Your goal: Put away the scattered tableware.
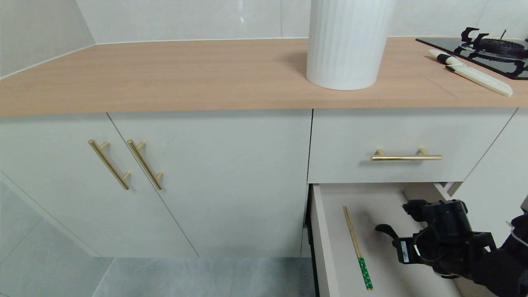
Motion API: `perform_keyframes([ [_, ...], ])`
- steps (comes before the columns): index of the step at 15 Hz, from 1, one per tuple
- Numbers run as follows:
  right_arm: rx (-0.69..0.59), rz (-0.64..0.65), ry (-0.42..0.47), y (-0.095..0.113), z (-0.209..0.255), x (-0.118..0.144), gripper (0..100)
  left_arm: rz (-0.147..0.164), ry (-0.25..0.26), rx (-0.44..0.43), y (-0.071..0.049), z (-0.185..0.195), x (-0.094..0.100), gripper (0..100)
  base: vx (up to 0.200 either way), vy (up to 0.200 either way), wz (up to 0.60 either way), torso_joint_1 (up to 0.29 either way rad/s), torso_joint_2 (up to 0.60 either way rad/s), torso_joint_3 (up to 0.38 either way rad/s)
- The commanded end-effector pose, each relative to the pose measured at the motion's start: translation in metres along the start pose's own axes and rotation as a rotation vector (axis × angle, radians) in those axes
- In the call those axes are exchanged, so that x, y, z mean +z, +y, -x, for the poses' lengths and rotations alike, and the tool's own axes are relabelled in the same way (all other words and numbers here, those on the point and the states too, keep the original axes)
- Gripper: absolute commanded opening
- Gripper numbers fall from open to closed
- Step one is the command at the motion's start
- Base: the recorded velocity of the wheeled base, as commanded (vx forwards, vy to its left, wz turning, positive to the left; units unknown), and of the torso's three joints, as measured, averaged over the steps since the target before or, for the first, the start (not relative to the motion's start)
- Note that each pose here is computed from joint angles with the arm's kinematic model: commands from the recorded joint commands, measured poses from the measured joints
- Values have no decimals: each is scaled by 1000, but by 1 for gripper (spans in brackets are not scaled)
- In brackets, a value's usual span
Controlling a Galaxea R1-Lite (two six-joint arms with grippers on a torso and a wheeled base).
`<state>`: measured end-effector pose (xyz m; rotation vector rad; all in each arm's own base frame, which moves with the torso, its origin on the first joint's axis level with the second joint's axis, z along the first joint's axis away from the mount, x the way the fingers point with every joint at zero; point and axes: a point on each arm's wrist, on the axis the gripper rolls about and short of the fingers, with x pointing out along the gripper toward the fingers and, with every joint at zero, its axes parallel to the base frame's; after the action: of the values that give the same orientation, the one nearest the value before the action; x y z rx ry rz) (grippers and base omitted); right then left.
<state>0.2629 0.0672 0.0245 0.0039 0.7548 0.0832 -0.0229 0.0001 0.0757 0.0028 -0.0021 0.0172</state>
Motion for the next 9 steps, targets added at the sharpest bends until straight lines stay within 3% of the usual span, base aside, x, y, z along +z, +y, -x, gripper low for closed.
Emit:
perform_keyframes([
  [1,-15,19,84,2,-16,-20,0,0,-1,1,0,0,0,100,0,0,0,0,0,0],
  [9,-22,17,90,2,-22,-23,0,0,-1,1,0,0,0,100,0,0,0,0,0,0],
])
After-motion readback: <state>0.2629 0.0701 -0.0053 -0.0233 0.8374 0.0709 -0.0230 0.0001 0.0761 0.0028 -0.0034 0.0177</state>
